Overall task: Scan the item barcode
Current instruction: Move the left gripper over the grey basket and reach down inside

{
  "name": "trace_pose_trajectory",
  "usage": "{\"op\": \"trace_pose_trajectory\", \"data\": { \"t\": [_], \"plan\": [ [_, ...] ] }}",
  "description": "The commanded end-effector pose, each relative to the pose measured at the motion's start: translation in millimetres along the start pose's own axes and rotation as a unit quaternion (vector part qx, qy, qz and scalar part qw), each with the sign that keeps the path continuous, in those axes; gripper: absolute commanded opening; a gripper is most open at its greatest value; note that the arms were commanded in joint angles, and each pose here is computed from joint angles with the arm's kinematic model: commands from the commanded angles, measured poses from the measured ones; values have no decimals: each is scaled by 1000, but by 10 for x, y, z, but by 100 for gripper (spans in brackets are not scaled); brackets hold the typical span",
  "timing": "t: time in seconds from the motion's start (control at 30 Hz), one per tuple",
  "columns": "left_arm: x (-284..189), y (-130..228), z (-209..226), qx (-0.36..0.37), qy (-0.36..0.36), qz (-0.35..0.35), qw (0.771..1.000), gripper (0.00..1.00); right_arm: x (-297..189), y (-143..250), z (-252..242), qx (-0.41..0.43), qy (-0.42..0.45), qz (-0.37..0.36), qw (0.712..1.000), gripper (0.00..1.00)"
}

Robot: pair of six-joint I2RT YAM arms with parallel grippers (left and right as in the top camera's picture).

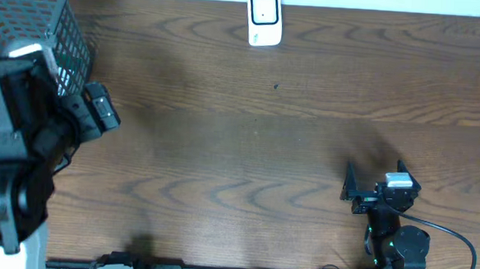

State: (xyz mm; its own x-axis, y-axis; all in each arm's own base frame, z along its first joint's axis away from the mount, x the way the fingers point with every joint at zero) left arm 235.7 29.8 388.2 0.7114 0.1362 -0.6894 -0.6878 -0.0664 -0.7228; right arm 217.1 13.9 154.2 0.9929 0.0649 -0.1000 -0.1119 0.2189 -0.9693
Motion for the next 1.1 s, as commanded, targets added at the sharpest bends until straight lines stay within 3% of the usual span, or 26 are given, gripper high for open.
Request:
{"op": "trace_pose_trajectory", "data": {
  "t": [0.0,0.43,0.7,0.83,0.97,1.07],
  "plan": [
    [-10,-77,135,-4,-41,-12,999,98,-1,7,-18,-3,4,1,1000,99],
    [540,-322,917,-127,-138,-5,982,98,-1,8,-19,-3,4,1,1000,99],
    [451,-541,1384,-167,-190,-77,964,98,-1,8,-19,-3,4,1,1000,99],
    [454,-500,1545,-180,-208,-74,959,98,-1,7,-18,-3,4,1,1000,99],
    [656,-457,1703,-173,-212,-49,961,98,-1,7,-18,-3,4,1,1000,99],
    [961,-570,1777,-149,-140,-58,977,98,-1,7,-18,-3,4,1,1000,99]
  ]
}}
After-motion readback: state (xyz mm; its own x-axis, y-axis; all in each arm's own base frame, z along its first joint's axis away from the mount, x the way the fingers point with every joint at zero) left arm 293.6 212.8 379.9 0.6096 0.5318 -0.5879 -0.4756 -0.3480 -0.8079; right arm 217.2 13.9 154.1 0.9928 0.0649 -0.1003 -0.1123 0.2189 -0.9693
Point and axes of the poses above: each gripper's point midway between its finger pads, its own x axis out along the fingers, its own z axis along the line the jaws close on, y = z × x, the point moved 3 cm from there along -x, back along the fingers, and after that the axes turned 15 degrees about x, right-handed, at the moved point
